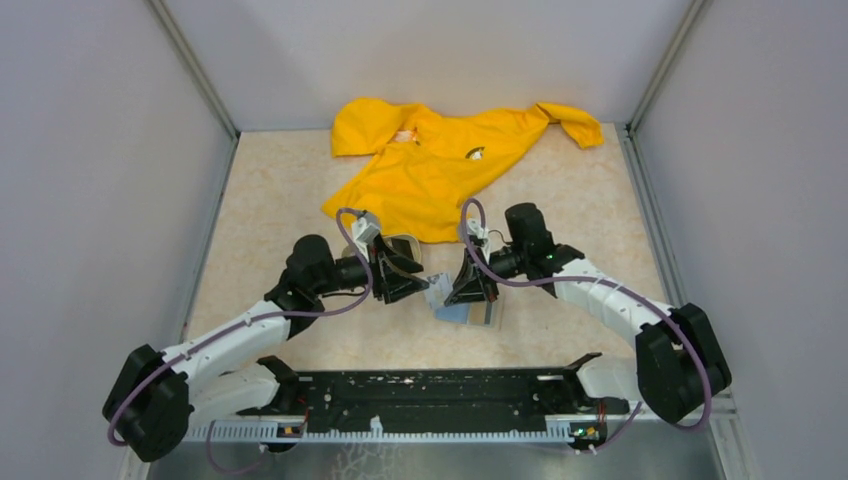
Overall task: Put the credit cards into the card holder
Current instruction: Insert the credit card into the card holder.
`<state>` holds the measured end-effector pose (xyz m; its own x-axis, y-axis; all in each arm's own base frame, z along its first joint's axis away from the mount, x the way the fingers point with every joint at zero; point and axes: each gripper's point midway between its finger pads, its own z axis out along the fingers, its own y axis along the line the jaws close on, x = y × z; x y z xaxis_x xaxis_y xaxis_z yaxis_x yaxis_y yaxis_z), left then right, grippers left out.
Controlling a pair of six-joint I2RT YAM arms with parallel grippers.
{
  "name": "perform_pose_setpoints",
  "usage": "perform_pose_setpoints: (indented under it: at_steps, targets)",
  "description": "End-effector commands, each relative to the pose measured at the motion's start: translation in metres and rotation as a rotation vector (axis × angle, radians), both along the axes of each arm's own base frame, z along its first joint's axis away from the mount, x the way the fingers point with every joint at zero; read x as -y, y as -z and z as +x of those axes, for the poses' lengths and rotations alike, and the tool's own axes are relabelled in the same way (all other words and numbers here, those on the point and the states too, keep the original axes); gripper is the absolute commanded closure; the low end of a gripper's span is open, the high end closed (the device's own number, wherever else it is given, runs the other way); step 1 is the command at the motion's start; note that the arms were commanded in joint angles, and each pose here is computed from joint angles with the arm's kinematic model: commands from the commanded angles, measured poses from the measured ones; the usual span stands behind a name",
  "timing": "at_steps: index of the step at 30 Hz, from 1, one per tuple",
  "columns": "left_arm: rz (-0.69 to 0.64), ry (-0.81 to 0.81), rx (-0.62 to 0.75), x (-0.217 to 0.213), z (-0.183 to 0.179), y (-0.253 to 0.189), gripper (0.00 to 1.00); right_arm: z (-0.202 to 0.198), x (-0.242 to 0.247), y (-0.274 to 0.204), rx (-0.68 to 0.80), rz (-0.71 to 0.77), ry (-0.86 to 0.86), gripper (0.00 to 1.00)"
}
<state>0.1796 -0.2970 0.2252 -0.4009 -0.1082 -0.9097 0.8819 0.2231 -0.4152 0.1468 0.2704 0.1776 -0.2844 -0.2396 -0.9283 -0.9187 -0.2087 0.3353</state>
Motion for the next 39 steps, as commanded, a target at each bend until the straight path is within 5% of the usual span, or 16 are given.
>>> perform_pose_setpoints:
  at_steps: [1,4,12,17,20,25,28,31,35,39]
  targets:
    - [0.032,0.083,-0.007,0.007,-0.005,-0.002,0.48,0.005,-0.005,-0.011,0.092,0.022,-0.026,1.0]
    - [0.034,0.109,-0.022,0.01,-0.007,-0.002,0.59,0.005,-0.006,-0.008,0.095,0.011,-0.027,1.0]
    - [0.026,0.179,-0.033,0.014,-0.015,-0.003,0.67,0.006,-0.008,-0.003,0.098,-0.012,-0.026,1.0]
    - [0.017,0.196,-0.035,0.015,-0.018,-0.002,0.99,0.007,-0.008,-0.001,0.099,-0.021,-0.019,1.0]
    - [0.013,0.198,-0.029,0.014,-0.019,-0.002,1.0,0.011,-0.008,0.002,0.107,-0.038,-0.002,0.99]
    - [0.063,0.068,-0.103,0.005,-0.006,0.021,1.0,0.032,0.005,0.006,0.266,-0.16,0.078,0.63]
    - [0.102,-0.049,-0.194,-0.005,0.005,0.047,1.0,0.049,0.028,0.01,0.455,-0.235,0.122,0.57]
    - [0.115,-0.103,-0.271,-0.011,0.006,0.068,1.0,0.032,0.044,0.028,0.675,-0.232,-0.035,0.57]
    - [0.093,-0.079,-0.336,-0.006,0.003,0.081,1.0,-0.007,0.052,0.062,0.737,-0.18,-0.263,0.77]
    - [0.092,-0.039,-0.388,0.005,0.006,0.089,1.0,-0.012,0.055,0.098,0.698,-0.31,-0.38,1.0]
